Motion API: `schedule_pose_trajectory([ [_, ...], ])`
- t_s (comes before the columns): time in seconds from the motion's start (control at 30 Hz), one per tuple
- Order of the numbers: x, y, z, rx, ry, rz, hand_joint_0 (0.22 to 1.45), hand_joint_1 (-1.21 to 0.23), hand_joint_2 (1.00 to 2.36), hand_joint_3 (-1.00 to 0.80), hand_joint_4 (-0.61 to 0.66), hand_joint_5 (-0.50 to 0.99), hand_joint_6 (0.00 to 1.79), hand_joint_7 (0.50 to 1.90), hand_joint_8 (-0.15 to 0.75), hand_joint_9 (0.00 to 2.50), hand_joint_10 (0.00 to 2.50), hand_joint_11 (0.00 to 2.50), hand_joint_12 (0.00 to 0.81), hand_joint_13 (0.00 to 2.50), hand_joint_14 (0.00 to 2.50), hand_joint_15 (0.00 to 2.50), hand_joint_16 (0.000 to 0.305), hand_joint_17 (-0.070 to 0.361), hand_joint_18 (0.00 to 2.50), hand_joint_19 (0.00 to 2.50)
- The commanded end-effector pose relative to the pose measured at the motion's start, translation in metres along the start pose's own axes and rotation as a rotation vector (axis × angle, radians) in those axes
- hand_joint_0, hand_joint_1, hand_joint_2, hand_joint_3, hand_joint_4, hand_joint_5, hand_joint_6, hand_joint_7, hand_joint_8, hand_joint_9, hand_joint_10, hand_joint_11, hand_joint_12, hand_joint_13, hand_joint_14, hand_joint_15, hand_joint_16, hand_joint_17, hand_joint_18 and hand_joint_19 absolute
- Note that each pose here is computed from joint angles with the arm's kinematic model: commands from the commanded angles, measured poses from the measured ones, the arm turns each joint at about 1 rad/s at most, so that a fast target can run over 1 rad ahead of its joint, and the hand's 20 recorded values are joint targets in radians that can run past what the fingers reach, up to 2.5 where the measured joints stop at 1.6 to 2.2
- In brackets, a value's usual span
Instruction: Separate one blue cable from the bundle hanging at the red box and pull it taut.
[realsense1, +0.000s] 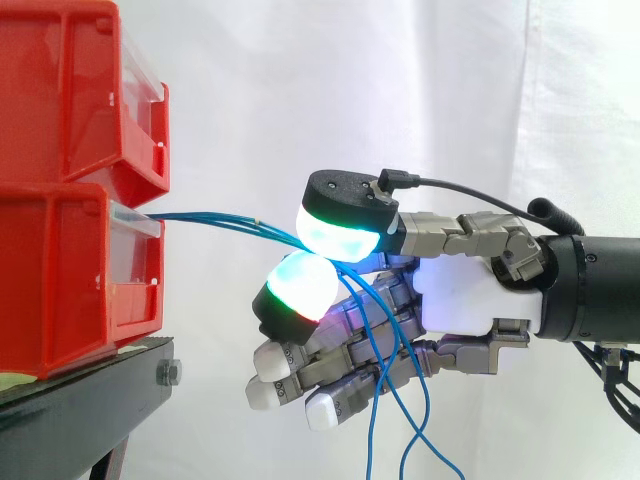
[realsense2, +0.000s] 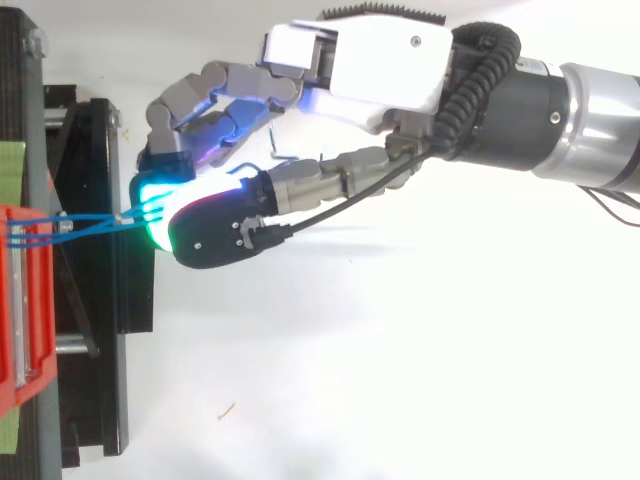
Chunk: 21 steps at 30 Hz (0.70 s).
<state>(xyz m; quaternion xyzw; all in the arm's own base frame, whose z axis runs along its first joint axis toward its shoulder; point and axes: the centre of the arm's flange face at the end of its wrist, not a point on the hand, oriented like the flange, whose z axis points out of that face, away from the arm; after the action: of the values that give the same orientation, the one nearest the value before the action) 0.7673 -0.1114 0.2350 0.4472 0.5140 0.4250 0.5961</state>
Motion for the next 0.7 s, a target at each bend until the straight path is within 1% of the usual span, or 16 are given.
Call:
schedule_pose_trajectory([
  [0.0,0.0013,0.0003,0.0002,-0.003,0.000,-0.004,0.75,-0.86,1.01,-0.04,0.23,-0.20,0.79,0.90,0.336,0.78,0.01,0.46,0.300,0.52,0.00,0.11,0.035,0.078,0.66,0.27],
  [0.03,0.0012,0.0010,0.0006,-0.004,0.000,-0.005,0.75,-0.86,1.01,-0.07,0.23,-0.20,0.80,0.90,0.332,0.77,0.01,0.47,0.298,0.51,0.00,0.11,0.034,0.077,0.65,0.27],
  [0.1,0.0010,0.0010,0.0006,-0.004,-0.001,-0.010,0.75,-0.87,1.01,-0.23,0.23,-0.22,0.85,0.89,0.329,0.75,0.01,0.49,0.296,0.50,0.00,0.10,0.034,0.076,0.65,0.25],
  [0.13,0.0008,0.0009,0.0006,-0.003,-0.004,-0.010,0.75,-0.87,1.01,-0.26,0.24,-0.22,0.85,0.90,0.331,0.75,0.01,0.49,0.296,0.50,0.00,0.10,0.034,0.077,0.65,0.24],
  [0.2,-0.0003,0.0008,0.0007,-0.002,-0.015,-0.009,0.73,-0.89,1.00,-0.42,0.25,-0.22,0.87,0.88,0.333,0.74,0.01,0.51,0.298,0.50,0.00,0.10,0.034,0.077,0.66,0.23],
  [0.23,0.0008,0.0012,0.0009,-0.004,-0.014,-0.009,0.73,-0.88,1.00,-0.48,0.25,-0.22,0.87,0.88,0.335,0.75,0.01,0.51,0.298,0.50,0.01,0.10,0.034,0.077,0.65,0.23],
  [0.33,0.0018,0.0016,0.0011,-0.005,-0.014,-0.009,0.65,-0.83,1.00,-0.50,0.25,-0.20,0.87,0.89,0.344,0.78,0.01,0.52,0.296,0.50,0.00,0.10,0.034,0.077,0.65,0.25],
  [0.37,0.0019,0.0009,0.0007,-0.004,-0.014,-0.009,0.59,-0.77,1.00,-0.50,0.25,-0.19,0.86,0.89,0.344,0.79,0.01,0.50,0.295,0.50,0.00,0.10,0.034,0.077,0.65,0.26],
  [0.43,0.0019,0.0009,0.0007,-0.004,-0.014,-0.012,0.55,-0.70,1.00,-0.50,0.24,-0.18,0.84,0.92,0.351,0.81,0.01,0.49,0.296,0.51,0.00,0.11,0.035,0.079,0.66,0.26],
  [0.47,0.0027,0.0018,0.0012,-0.005,-0.016,-0.013,0.53,-0.63,1.00,-0.50,0.25,-0.17,0.83,0.92,0.362,0.83,0.01,0.48,0.300,0.52,0.00,0.11,0.036,0.081,0.66,0.27],
  [0.5,0.0026,0.0012,0.0009,-0.004,-0.017,-0.013,0.52,-0.56,1.00,-0.50,0.24,-0.16,0.82,0.96,0.363,0.85,0.01,0.48,0.300,0.53,0.00,0.10,0.036,0.081,0.67,0.28],
  [0.53,0.0034,0.0021,0.0014,-0.005,-0.019,-0.013,0.53,-0.50,1.00,-0.50,0.24,-0.15,0.82,0.94,0.365,0.87,0.01,0.47,0.296,0.53,0.00,0.11,0.035,0.079,0.67,0.28],
  [0.6,0.0045,0.0017,0.0010,-0.004,-0.019,-0.017,0.54,-0.40,1.00,-0.50,0.22,-0.14,0.79,0.98,0.361,0.89,0.01,0.45,0.286,0.55,0.00,0.12,0.034,0.076,0.67,0.30],
  [0.67,0.0045,0.0017,0.0010,-0.004,-0.019,-0.019,0.56,-0.36,1.00,-0.50,0.22,-0.13,0.77,0.99,0.354,0.89,0.01,0.44,0.280,0.56,0.00,0.12,0.033,0.074,0.67,0.31],
])
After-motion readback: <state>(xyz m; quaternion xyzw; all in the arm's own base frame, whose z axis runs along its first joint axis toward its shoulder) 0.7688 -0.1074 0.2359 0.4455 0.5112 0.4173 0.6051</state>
